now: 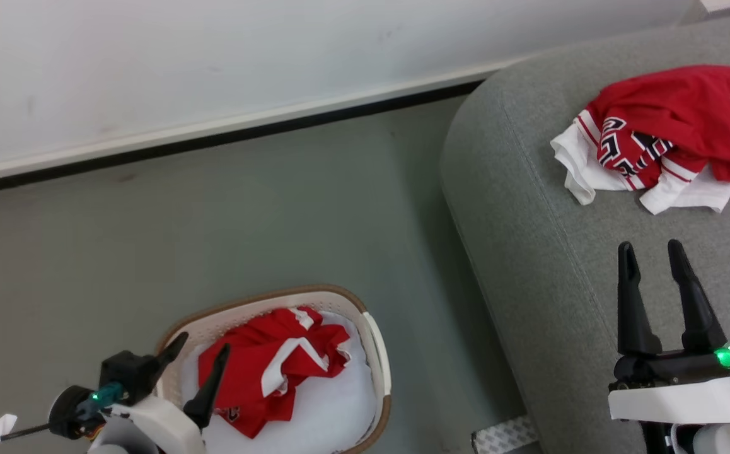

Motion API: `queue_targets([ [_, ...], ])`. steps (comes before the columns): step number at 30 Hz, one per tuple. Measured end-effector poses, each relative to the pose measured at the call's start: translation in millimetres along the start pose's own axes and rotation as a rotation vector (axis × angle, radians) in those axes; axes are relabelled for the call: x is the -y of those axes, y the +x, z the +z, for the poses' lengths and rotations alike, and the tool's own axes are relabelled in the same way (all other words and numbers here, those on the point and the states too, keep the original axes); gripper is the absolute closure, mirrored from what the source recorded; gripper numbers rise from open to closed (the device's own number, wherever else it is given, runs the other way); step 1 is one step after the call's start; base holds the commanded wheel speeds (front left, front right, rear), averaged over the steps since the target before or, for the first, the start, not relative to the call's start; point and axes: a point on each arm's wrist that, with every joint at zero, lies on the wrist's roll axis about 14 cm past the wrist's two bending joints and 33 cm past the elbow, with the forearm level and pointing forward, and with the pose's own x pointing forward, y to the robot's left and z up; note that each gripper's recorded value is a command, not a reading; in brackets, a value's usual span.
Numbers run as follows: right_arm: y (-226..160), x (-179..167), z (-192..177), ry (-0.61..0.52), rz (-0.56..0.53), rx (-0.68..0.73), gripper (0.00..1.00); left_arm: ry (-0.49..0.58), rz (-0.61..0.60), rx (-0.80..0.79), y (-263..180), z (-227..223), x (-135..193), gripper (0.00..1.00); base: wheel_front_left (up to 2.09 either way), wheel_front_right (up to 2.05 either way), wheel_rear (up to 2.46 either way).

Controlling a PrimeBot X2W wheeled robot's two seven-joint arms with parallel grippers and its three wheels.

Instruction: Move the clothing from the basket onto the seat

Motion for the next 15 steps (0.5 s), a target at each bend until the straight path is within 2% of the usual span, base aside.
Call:
queue_targets([
  [8, 15.2, 27.3, -0.8, 0.002, -0.080, 0.015, 0.00, 0.064, -0.123, -0.201, 42.4, -62.3, 0.8, 0.00, 0.00, 0.00, 0.00],
  [15, 32.8, 36.7, -12.2, 0.021, -0.105, 0.010, 0.00, 0.120, -0.219, -0.359, 71.0, -119.1, 0.1, 0.00, 0.00, 0.00, 0.00],
])
